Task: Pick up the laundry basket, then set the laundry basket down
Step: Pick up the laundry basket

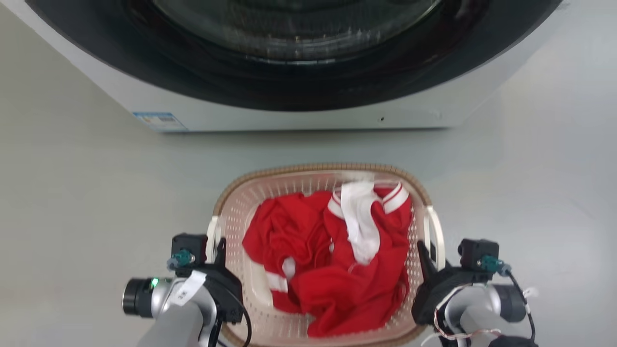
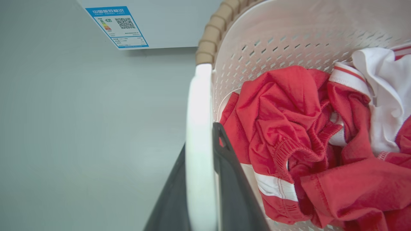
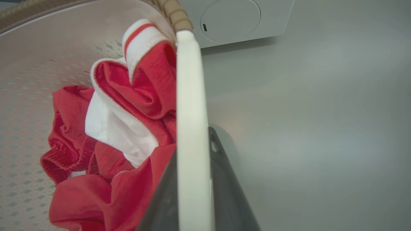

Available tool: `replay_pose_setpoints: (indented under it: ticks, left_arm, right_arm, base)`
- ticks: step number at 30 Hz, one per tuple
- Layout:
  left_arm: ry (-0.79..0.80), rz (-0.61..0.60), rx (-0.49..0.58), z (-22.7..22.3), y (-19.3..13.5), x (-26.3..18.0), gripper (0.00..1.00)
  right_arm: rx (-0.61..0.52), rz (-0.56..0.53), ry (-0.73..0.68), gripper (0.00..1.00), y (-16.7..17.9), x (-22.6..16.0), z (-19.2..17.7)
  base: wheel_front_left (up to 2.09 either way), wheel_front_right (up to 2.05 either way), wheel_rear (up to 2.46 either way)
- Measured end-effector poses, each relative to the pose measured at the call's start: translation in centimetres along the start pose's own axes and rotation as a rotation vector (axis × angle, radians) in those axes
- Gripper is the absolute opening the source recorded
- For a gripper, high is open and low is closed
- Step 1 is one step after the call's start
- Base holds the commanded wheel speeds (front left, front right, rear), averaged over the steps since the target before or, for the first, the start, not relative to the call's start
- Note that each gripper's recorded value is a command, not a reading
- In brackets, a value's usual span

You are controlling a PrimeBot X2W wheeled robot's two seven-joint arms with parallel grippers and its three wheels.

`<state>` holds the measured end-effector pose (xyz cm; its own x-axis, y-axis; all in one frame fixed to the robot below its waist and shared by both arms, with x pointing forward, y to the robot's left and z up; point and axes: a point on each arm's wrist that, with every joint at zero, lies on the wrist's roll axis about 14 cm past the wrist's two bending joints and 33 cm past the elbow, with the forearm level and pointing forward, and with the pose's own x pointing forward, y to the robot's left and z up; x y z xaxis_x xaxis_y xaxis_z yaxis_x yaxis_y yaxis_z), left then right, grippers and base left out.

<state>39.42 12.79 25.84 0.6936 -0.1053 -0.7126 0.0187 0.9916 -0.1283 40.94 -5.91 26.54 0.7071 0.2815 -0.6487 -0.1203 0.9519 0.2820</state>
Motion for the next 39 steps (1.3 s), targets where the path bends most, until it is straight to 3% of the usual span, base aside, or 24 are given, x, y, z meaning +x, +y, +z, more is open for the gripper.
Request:
replay_pose_setpoints:
  ticks: [23, 39]
  left_arm:
    - [0.084, -0.022, -0.027, -5.2, -0.8, -8.8, 0.00]
    - [0.048, -0.031, -0.008, -4.7, -1.0, -10.4, 0.00]
  right_arm:
    - [0.056, 0.005, 0.099, 0.00, 2.9, -9.3, -4.6]
    - [0.056, 0.027, 0.088, 0.00, 4.1, -11.1, -4.5]
  base:
    - [0.00, 0.00, 0.00]
    - [0.00, 0.00, 0.00]
